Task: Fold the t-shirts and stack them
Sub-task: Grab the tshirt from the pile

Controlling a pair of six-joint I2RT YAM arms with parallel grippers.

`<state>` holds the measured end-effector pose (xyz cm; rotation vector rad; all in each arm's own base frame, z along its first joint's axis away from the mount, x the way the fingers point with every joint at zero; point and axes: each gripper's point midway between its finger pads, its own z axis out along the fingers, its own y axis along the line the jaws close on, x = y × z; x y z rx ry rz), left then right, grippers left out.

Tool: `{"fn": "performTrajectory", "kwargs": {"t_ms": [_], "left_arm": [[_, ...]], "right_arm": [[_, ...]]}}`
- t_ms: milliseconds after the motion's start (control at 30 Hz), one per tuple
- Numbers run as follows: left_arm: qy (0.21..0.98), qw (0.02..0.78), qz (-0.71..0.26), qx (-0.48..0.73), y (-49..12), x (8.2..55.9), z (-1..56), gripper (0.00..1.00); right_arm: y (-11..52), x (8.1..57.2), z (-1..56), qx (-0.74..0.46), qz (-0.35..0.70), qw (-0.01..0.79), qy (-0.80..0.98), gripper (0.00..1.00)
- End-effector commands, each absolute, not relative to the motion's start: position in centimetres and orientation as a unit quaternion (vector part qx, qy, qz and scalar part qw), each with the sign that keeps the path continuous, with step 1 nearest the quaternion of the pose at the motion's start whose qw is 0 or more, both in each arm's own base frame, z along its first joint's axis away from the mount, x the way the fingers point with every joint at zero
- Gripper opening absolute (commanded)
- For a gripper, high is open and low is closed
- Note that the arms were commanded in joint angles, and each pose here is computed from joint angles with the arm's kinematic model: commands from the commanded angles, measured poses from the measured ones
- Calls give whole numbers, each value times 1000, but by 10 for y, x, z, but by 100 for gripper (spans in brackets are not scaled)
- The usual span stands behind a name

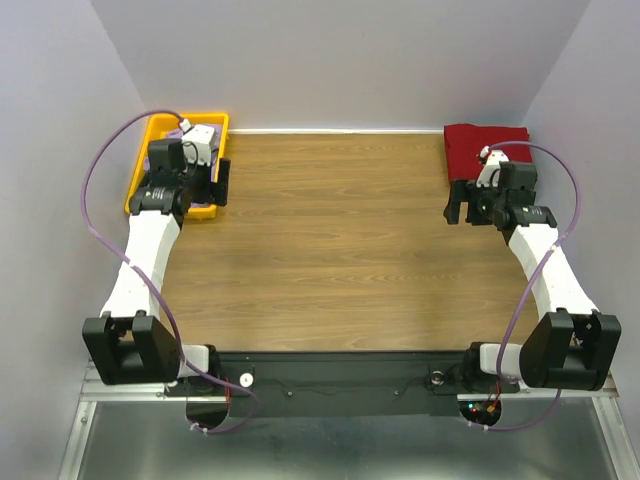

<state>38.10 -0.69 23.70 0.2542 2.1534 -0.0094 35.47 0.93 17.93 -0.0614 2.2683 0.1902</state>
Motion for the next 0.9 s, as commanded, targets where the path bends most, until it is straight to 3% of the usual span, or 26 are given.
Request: {"fn": "performTrajectory", "kwargs": {"t_ms": [0, 133, 467, 767, 867], "left_arm": [[859, 501, 7, 110, 3, 411, 274, 99], [860, 502, 27, 81, 29, 451, 297, 98], [889, 455, 40, 34, 108, 543, 243, 86], [912, 406, 64, 10, 148, 568, 172, 83], [919, 390, 57, 7, 148, 570, 146, 78]], "right_arm": [[5, 361, 194, -24, 57, 445, 894, 100], [4, 358, 187, -31, 52, 434, 899, 100], [9, 352, 178, -43, 64, 421, 904, 100], [10, 350, 169, -44, 68, 409, 909, 100], [9, 350, 167, -44, 67, 406, 910, 100]]}}
